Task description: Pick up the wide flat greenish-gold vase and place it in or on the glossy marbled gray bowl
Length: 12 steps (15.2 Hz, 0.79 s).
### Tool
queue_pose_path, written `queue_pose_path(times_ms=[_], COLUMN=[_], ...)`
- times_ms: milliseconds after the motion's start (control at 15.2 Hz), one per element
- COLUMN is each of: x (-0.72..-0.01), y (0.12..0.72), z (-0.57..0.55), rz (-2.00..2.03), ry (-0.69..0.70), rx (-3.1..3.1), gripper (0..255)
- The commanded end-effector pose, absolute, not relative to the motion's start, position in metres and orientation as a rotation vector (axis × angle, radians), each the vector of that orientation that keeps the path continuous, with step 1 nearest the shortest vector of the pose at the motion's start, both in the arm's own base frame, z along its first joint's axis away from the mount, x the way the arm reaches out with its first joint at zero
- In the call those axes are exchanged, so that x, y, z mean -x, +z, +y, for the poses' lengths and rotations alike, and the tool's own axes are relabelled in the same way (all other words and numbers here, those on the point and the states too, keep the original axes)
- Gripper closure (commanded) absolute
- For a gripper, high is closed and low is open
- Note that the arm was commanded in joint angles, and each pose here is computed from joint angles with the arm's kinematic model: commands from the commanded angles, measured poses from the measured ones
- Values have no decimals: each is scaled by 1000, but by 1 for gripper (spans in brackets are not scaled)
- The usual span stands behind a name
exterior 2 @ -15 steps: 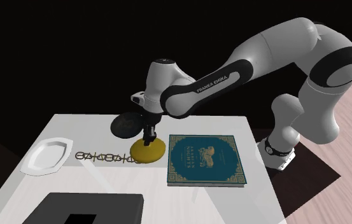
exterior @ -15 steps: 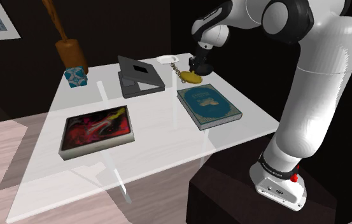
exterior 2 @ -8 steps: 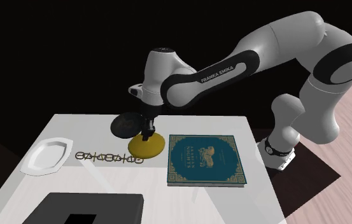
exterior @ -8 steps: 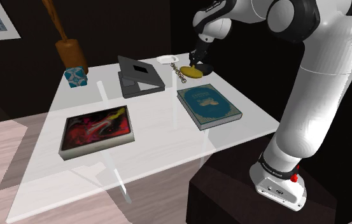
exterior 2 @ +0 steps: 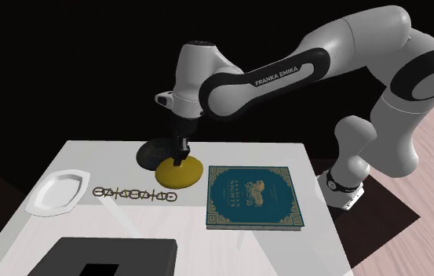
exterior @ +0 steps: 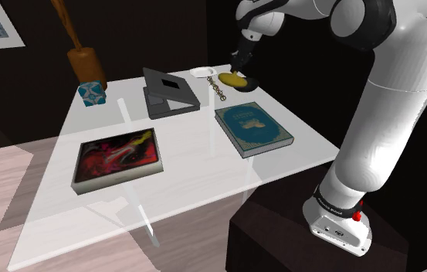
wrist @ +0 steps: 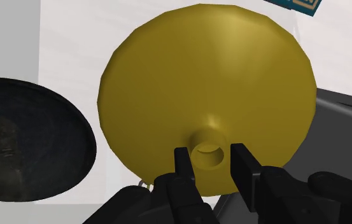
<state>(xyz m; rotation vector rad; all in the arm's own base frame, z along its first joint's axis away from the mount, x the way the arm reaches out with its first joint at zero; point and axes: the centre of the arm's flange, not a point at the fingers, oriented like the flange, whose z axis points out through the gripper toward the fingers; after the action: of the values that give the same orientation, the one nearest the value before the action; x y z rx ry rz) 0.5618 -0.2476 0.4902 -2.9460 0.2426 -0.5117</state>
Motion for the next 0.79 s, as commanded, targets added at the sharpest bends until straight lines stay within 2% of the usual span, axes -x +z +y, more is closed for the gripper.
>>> queue_pose_path(times_ms=[0, 264, 726], x=[-562, -562, -575], y=[501, 521, 541], z=[-248, -248, -337], rz=[243, 243, 243], ry=[-512, -512, -512], rx=[2946, 2946, 2946], gripper=[255, 255, 255])
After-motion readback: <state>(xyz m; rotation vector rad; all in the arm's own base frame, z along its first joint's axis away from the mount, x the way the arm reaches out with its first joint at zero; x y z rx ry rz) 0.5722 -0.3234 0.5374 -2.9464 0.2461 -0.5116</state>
